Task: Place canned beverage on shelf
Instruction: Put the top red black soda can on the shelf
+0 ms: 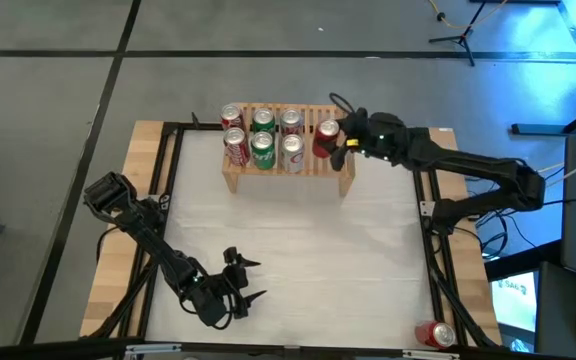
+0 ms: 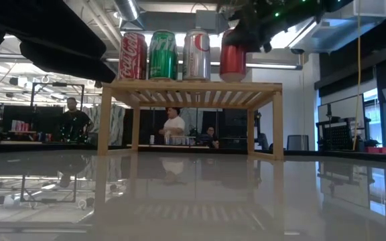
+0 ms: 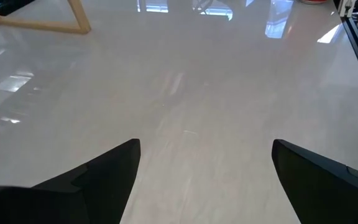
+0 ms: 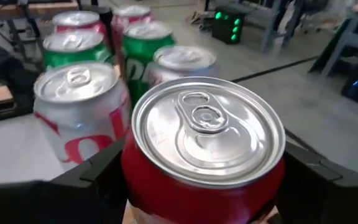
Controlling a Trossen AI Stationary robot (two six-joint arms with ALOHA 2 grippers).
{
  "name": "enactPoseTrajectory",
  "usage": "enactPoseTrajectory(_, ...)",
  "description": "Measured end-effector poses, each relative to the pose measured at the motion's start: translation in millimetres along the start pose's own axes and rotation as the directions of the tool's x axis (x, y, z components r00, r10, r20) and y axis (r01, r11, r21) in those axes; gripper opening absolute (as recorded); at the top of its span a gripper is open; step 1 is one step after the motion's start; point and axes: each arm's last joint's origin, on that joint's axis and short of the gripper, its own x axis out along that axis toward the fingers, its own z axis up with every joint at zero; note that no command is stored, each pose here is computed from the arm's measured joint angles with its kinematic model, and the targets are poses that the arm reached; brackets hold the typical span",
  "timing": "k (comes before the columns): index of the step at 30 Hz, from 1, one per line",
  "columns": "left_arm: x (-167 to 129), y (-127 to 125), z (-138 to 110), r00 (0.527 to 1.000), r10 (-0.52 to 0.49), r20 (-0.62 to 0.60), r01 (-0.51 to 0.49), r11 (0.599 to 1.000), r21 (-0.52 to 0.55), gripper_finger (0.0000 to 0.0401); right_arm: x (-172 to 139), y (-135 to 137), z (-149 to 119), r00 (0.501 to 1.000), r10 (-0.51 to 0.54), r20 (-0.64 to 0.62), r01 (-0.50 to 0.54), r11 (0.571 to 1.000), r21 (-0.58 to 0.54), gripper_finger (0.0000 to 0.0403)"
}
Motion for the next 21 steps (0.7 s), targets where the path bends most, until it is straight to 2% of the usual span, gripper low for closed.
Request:
enactPoseTrajectory(15, 0, 0, 0, 1.000, -0.001, -0.002, 0.001, 1.000, 0.001, 0.0354, 20, 2, -13, 0.999, -0.005, -0.053, 0.005, 1.000, 0.005, 0.0293)
enactPoseTrajectory(21, 0, 0, 0, 1.000, -0.002, -0.004, 0.002, 1.000, 0.000, 0.0354, 20, 2, -13, 0.999, 0.001, -0.052, -0.002, 1.000, -0.022, 0.0343)
